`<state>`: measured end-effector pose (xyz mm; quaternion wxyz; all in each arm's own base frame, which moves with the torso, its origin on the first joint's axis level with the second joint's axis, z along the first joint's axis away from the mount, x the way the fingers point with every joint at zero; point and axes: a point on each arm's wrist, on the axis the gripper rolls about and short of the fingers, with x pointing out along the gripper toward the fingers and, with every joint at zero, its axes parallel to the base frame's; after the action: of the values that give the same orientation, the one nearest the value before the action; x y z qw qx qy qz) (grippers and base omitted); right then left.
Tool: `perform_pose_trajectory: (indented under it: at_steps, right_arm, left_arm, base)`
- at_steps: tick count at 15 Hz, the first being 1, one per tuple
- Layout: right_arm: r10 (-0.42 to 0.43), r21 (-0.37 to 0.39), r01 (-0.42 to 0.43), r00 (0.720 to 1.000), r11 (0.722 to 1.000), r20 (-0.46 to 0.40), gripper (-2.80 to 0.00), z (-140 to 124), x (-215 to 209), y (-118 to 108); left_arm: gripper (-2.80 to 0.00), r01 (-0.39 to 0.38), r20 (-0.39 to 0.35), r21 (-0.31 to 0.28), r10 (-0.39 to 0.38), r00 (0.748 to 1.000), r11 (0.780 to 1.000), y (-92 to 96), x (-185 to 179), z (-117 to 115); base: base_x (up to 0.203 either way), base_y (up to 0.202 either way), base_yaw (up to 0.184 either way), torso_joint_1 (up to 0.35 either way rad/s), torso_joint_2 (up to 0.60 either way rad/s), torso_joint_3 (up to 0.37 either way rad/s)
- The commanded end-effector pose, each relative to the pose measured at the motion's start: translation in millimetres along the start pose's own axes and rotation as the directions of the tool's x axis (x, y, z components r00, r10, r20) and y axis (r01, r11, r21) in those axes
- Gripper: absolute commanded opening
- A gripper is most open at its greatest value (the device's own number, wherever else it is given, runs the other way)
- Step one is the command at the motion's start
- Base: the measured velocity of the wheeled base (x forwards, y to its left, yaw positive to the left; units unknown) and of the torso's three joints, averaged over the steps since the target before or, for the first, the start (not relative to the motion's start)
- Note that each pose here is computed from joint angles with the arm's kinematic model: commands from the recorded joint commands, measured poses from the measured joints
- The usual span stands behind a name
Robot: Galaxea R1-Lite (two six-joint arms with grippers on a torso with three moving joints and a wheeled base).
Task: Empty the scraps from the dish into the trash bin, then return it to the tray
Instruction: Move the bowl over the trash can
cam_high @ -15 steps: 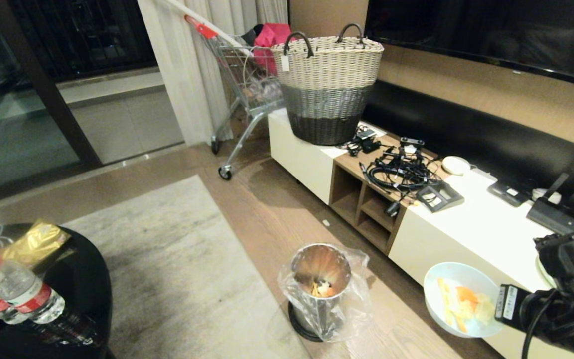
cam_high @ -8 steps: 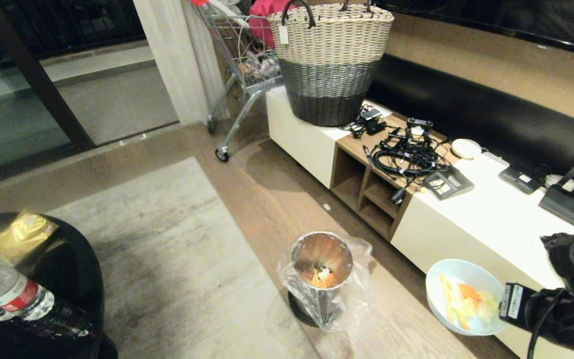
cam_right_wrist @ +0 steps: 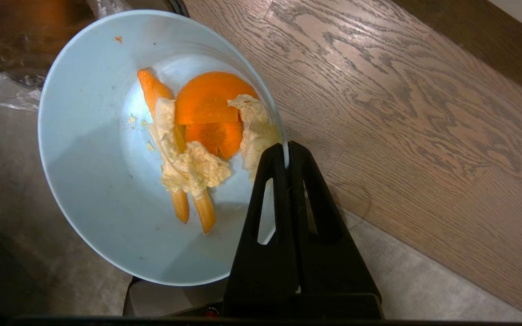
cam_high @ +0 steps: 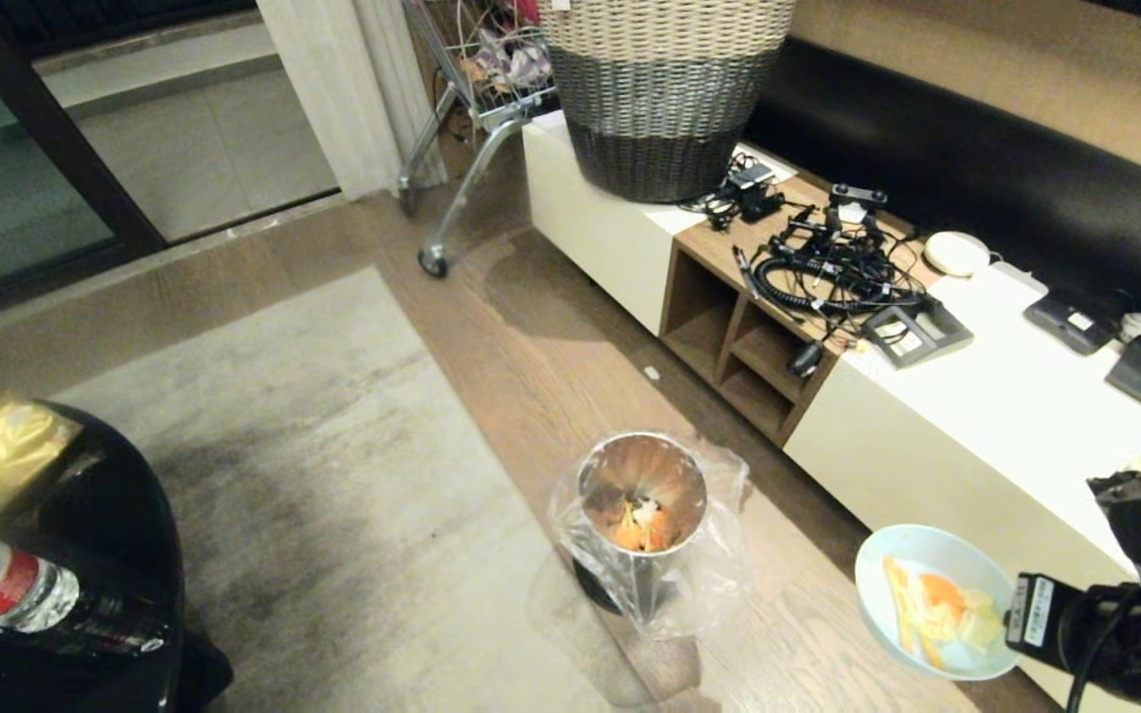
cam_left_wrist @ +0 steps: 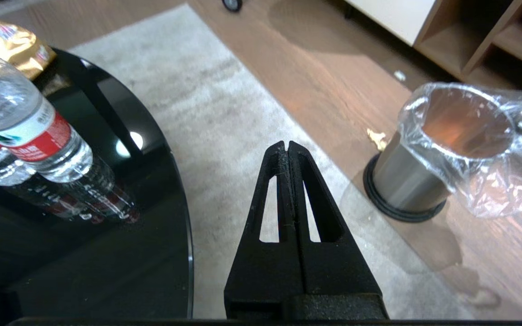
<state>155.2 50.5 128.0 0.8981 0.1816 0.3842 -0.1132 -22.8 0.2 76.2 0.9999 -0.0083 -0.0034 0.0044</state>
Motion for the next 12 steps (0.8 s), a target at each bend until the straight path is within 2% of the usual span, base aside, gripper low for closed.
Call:
perform_pose_trajectory:
  at_steps: [1,12]
  right_arm:
    - [0.000,0.006,0.000,1.000,1.000,0.002,-2.80,0.1,-0.5,-0.1]
    - [0.015,0.012,-0.015,1.000,1.000,0.017,-2.80,-0.4,-7.0,-3.1]
  left_arm:
    - [-2.80,0.000,0.001,-0.001,0.000,1.000,1.000,0.0,0.0,0.0]
    - [-2.80,0.000,0.001,-0.002,0.000,1.000,1.000,0.0,0.0,0.0]
  base:
    - [0.000,0.000,0.000,-0.006,0.00,-0.202]
    - [0.000,0.000,0.000,0.004,0.00,-0.199]
